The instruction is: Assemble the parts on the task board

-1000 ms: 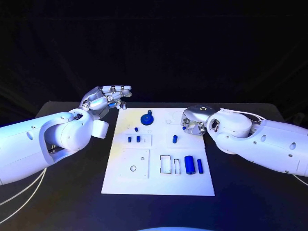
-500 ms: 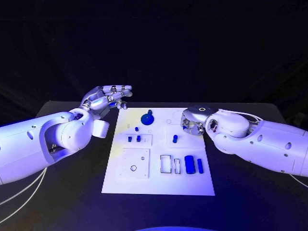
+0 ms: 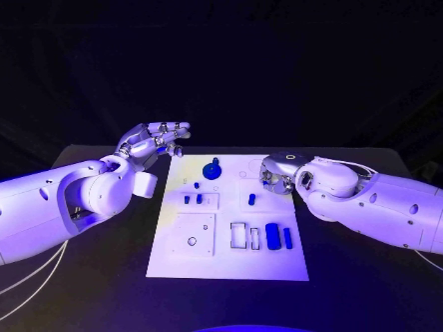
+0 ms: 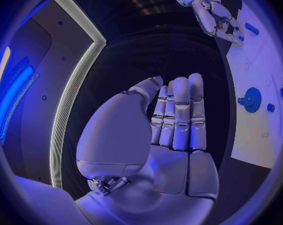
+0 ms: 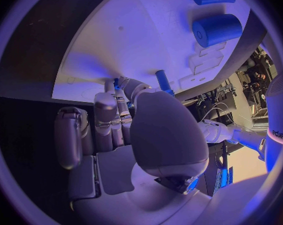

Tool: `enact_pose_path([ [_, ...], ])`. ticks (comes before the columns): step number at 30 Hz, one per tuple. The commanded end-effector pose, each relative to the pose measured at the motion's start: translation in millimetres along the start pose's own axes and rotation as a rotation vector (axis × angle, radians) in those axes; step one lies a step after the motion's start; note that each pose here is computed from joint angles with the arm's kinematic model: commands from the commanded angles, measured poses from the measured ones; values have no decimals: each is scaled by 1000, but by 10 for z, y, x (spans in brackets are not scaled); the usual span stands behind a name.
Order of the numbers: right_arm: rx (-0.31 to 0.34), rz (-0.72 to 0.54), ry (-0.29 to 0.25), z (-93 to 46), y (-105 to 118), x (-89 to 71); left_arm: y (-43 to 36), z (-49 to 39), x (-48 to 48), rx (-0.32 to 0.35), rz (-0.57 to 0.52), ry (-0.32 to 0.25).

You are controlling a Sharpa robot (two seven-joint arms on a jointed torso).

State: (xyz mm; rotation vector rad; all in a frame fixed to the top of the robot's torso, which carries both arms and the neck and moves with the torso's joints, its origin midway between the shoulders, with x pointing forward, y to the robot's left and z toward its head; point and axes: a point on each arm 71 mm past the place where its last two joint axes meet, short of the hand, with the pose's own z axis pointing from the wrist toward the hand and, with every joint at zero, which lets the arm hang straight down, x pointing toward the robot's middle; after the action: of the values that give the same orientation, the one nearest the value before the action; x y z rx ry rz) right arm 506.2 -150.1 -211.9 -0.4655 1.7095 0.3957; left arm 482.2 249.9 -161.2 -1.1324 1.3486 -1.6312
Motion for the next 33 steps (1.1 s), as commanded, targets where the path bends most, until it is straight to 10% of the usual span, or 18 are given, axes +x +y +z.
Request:
enact_pose_path([
  [1,-1,9,23,-7,10,59,-7,6,14,10,4,4],
  [23,-34,118,-134,-188,-18,-145,17,17,-11,-15,6,-1],
  [33,-148,163,-175,-354,355,-306,22,26,38,-14,14,9],
])
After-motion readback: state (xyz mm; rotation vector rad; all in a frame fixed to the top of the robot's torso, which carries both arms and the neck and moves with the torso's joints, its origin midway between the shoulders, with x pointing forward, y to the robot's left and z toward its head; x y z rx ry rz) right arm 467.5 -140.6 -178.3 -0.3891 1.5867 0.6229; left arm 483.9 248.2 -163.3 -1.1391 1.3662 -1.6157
